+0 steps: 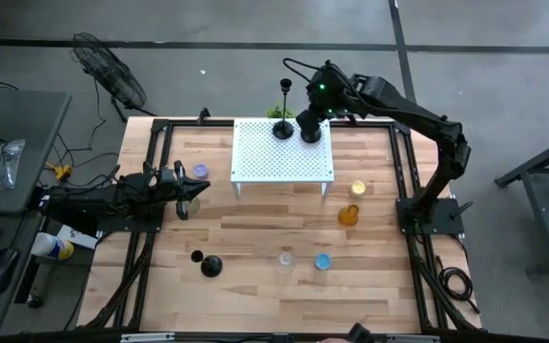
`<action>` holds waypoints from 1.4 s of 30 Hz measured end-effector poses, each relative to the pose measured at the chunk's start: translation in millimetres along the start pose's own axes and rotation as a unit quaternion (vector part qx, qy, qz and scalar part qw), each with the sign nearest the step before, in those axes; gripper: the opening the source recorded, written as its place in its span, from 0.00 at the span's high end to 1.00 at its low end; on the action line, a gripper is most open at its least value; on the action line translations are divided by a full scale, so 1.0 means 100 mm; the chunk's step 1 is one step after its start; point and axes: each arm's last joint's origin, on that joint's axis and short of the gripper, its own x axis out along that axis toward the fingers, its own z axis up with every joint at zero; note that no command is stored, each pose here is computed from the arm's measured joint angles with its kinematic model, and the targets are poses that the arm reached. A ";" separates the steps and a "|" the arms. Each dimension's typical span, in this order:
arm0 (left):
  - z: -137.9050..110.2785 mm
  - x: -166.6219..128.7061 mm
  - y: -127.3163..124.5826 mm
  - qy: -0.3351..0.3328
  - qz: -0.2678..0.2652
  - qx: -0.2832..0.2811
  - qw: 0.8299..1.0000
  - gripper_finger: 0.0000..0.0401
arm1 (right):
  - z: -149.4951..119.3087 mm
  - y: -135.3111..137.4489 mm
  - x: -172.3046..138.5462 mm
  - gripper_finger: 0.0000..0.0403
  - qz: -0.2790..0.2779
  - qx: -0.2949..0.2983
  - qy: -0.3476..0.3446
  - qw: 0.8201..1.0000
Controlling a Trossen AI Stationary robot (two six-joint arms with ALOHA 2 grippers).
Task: Pick & Place candle stick holders
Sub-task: Put the right black candle holder on the shelf aligned with the black candle holder
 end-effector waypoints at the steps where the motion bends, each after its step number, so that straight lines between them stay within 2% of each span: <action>1: 0.00 0.00 0.00 0.000 0.000 0.000 1.000 0.99 | 0.00 0.00 0.00 0.97 0.002 -0.001 -0.002 1.000; 42: 0.00 0.00 0.00 0.000 0.000 0.000 1.000 0.99 | 0.01 0.00 -0.01 0.97 0.009 -0.025 -0.003 1.000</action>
